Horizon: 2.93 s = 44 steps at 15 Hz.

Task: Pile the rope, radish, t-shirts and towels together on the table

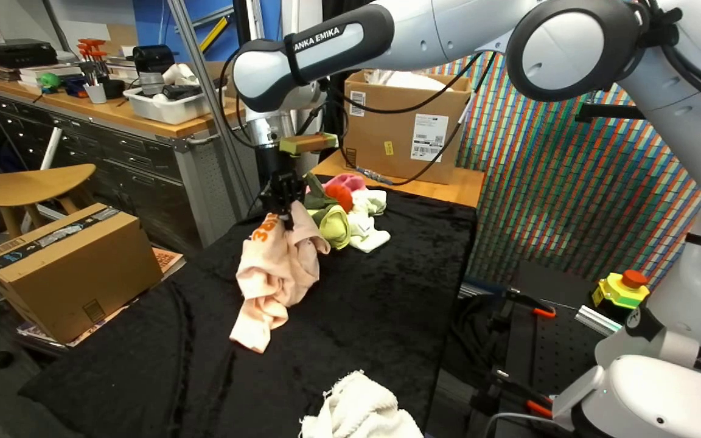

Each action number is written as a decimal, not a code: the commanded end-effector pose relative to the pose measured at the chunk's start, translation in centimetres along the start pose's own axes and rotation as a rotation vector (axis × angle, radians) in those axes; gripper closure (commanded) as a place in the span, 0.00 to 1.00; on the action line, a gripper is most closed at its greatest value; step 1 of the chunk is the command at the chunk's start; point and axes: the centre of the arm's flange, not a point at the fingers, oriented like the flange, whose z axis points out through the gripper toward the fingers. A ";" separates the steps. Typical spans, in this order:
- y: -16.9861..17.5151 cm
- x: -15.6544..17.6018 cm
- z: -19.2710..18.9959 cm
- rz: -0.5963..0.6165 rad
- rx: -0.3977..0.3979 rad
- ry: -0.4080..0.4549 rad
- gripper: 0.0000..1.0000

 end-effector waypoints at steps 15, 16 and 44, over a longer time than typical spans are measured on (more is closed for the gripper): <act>11.2 -9.7 -7.8 0.220 0.136 0.263 0.92; 11.7 -10.1 -7.4 0.232 0.147 0.262 0.92; 14.8 -7.7 0.2 0.884 -0.130 0.365 0.26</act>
